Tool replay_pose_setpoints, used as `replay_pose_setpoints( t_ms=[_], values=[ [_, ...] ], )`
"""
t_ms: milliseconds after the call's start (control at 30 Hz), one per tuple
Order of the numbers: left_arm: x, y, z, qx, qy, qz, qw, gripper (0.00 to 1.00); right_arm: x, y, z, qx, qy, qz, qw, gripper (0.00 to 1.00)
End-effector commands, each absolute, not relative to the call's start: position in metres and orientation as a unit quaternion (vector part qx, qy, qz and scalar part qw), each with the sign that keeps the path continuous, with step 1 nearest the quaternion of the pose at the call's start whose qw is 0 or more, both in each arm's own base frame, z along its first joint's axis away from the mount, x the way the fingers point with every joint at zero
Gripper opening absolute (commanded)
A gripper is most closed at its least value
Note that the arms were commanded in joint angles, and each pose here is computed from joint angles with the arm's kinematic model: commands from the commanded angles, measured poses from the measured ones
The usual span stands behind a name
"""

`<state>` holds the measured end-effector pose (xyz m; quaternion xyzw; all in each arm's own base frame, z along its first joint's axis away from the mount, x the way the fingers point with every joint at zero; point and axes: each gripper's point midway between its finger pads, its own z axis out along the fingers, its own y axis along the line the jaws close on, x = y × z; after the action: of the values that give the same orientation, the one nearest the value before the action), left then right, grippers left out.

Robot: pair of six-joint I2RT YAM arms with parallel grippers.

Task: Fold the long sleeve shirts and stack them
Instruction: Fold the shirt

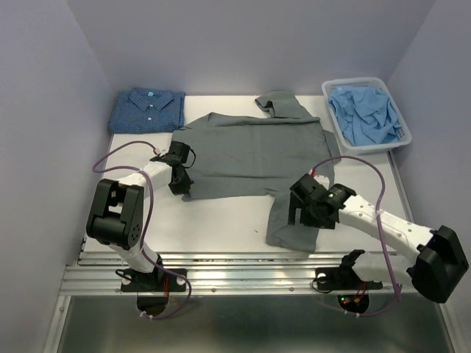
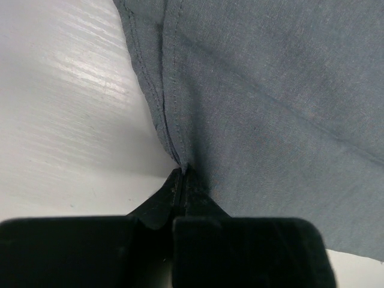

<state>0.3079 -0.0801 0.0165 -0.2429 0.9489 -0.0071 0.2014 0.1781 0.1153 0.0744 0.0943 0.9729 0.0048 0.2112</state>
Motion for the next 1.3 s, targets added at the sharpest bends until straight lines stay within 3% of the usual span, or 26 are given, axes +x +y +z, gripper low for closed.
replay_pose_setpoints(
  t_ms=[0,267,333,567,600,633,667,733,800,1067,1267],
  values=[
    [0.28,-0.083,0.007,-0.227,0.963,0.004,0.145,0.0,0.153,0.109,0.082,0.1,0.974,-0.064,0.195,1.0],
    [0.281,-0.083,0.01,-0.227,0.963,0.002,0.146,0.0,0.114,0.166,0.064,-0.091,0.985,-0.028,0.144,1.0],
    [0.282,-0.084,0.012,-0.226,0.963,0.0,0.147,0.0,0.106,0.174,0.053,-0.114,0.986,-0.017,0.12,1.0],
    [0.28,-0.082,0.014,-0.229,0.962,0.004,0.151,0.0,0.125,0.188,0.028,-0.125,0.98,-0.019,0.153,0.96],
    [0.279,-0.081,0.015,-0.229,0.962,0.005,0.15,0.0,0.13,0.187,0.026,-0.126,0.979,-0.029,0.16,0.88],
    [0.28,-0.081,0.017,-0.23,0.961,0.003,0.152,0.0,0.137,0.185,0.025,-0.127,0.976,-0.044,0.173,0.58],
    [0.279,-0.082,0.018,-0.23,0.961,0.002,0.152,0.0,0.141,0.186,0.025,-0.128,0.975,-0.055,0.175,0.34],
    [0.277,-0.081,0.023,-0.231,0.961,0.0,0.155,0.0,0.137,0.176,0.03,-0.133,0.975,-0.084,0.158,0.01],
    [0.274,-0.081,0.027,-0.233,0.959,-0.003,0.158,0.0,0.138,0.176,0.046,-0.121,0.976,-0.083,0.163,0.01],
    [0.231,-0.074,0.045,-0.235,0.961,-0.015,0.149,0.0,0.072,0.215,0.142,-0.205,0.952,0.199,0.111,0.01],
    [0.215,-0.074,0.056,-0.229,0.963,-0.024,0.138,0.0,0.06,0.215,0.196,-0.211,0.931,0.267,0.132,0.01]
  ],
)
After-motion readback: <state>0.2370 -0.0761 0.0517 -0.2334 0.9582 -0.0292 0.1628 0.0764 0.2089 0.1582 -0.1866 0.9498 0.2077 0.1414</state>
